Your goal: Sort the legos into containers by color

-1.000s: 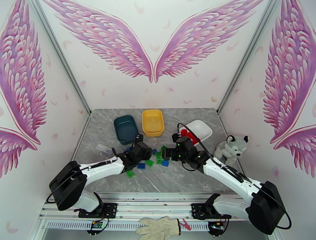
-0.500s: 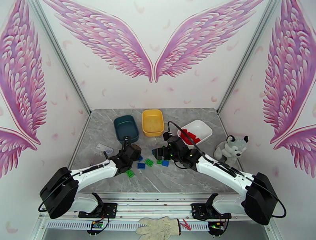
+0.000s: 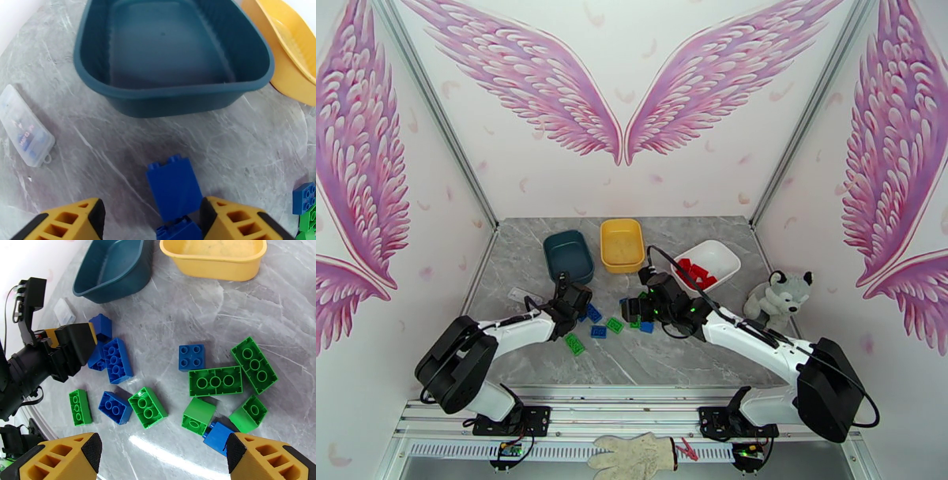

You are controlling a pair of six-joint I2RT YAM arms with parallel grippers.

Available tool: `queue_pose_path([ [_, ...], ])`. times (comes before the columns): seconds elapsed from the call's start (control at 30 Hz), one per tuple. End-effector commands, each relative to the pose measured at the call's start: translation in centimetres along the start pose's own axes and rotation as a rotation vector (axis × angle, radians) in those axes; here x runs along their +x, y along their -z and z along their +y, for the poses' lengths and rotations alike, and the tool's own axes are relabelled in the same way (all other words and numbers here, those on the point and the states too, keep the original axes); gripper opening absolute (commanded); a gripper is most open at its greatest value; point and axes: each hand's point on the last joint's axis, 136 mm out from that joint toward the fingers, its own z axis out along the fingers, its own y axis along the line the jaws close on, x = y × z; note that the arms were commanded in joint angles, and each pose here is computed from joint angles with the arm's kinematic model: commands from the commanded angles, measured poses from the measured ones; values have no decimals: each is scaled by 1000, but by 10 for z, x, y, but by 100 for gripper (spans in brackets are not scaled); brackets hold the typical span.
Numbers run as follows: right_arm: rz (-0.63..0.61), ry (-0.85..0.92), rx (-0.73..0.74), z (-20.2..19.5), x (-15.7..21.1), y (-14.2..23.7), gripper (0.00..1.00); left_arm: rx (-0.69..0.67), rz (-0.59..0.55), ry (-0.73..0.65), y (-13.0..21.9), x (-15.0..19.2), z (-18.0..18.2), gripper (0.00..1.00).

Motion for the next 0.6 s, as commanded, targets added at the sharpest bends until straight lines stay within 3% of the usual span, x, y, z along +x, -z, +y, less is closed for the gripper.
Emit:
queue_pose_path([
  [0.0,0,28,10,-1,4,-2,89,36,-16,12,-6,-15,-16,68],
  [0.37,-4,35,38,-6,3,-2,89,26,38,39,-36,-10,-11,62],
  [0.57,-3,38,46,-8,3,-4,89,35,42,34,-38,-12,-12,51],
])
